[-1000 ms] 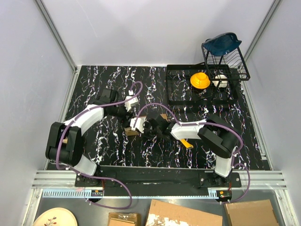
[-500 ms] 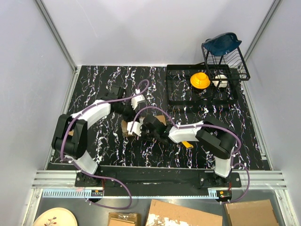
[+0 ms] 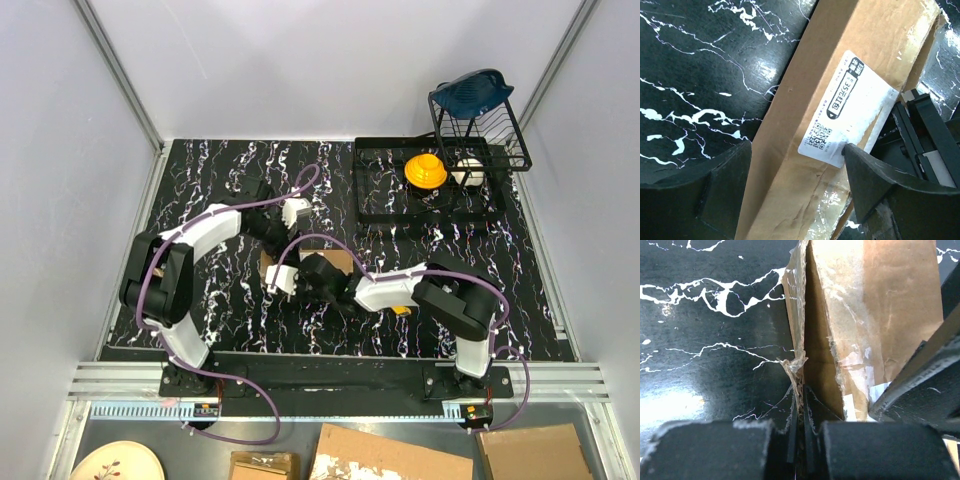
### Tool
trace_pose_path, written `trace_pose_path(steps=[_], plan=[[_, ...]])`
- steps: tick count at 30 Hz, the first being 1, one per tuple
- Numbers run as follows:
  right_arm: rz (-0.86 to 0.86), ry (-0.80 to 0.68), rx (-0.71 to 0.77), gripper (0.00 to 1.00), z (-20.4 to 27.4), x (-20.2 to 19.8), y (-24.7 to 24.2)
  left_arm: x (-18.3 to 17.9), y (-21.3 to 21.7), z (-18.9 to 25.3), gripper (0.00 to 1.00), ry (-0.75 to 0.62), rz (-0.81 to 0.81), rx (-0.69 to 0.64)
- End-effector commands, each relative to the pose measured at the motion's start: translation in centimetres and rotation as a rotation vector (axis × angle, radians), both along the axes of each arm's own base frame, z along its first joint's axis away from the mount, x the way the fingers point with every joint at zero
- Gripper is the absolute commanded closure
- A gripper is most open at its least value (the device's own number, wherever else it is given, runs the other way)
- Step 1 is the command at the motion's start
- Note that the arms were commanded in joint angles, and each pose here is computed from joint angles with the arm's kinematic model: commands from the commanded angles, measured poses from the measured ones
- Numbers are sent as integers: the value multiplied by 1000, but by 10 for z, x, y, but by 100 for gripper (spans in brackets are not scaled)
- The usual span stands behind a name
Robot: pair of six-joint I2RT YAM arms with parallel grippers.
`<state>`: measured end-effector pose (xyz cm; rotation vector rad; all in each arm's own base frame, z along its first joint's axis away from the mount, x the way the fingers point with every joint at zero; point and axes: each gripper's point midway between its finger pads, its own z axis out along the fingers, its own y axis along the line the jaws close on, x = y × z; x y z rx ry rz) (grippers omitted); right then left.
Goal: Unpack the express box
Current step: Open the express box at the center of the board.
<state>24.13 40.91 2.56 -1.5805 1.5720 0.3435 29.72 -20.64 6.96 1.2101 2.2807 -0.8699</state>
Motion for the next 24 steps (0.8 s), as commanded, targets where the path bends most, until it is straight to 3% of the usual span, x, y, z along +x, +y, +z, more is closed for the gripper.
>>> trace_pose_path(steps=[1, 24], plan=[[78, 189, -87, 100, -59, -70, -7, 20, 31, -43, 25, -50, 43, 229], [-199, 42, -216, 100, -108, -93, -51, 13, 38, -66, 26, 56, 16, 290]])
